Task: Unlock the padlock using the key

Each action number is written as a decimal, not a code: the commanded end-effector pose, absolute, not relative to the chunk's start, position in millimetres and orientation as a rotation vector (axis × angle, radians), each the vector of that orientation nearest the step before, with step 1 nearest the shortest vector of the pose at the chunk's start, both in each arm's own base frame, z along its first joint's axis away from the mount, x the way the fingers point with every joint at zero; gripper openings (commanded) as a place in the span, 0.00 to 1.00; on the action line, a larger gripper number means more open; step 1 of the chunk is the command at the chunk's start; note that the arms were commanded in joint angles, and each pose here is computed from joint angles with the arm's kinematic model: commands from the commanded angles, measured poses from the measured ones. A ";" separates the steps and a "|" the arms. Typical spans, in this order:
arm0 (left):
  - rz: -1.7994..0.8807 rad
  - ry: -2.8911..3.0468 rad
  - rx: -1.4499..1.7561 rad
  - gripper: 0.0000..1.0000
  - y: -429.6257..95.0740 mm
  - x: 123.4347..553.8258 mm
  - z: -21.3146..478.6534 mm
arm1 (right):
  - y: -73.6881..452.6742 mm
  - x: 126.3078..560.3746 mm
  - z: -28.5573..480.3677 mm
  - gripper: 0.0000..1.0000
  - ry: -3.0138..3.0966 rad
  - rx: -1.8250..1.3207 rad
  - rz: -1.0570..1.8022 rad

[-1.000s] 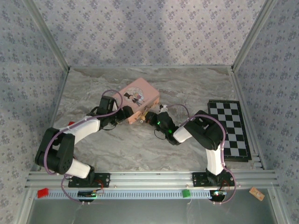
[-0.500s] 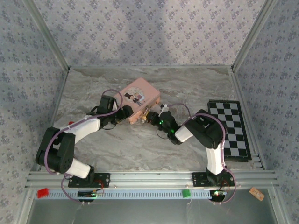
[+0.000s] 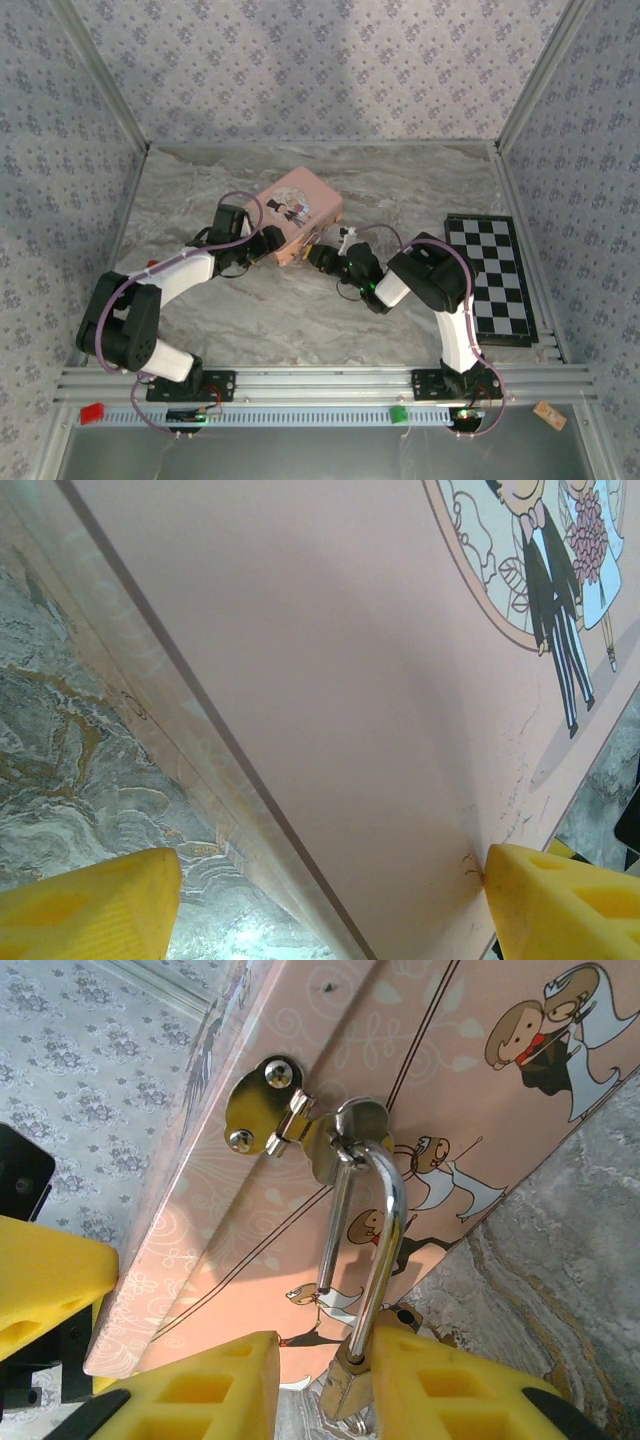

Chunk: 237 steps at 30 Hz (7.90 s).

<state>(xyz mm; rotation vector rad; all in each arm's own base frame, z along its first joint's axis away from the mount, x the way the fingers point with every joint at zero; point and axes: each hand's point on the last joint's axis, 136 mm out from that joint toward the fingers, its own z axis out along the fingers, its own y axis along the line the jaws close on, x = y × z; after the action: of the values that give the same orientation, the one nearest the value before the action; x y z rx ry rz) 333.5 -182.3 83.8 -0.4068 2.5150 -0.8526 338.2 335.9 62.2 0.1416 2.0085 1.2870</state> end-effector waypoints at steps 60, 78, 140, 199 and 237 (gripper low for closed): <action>-0.818 2.520 -0.409 0.79 -182.8 337.3 87.8 | 295.4 385.4 87.8 0.00 1.906 0.292 1.287; -0.748 2.560 -0.443 0.79 -176.4 338.2 71.3 | 278.7 404.1 106.8 0.00 1.854 0.349 1.271; -0.531 2.657 -0.277 0.88 -160.4 397.3 81.0 | 124.1 243.3 81.2 0.00 2.608 0.104 0.499; 0.298 1.955 -0.598 1.00 26.5 311.7 187.2 | 47.0 296.5 253.0 0.99 1.990 0.046 -0.099; 0.168 1.941 -0.112 1.00 19.0 394.3 97.8 | -13.1 353.5 114.2 0.99 1.988 0.106 -0.252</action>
<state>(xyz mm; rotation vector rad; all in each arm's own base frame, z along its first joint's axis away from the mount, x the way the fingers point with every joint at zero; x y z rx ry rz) 381.1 17.5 84.6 -0.0746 2.0004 0.2582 348.6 -12.7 111.8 0.1075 2.0216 -0.2868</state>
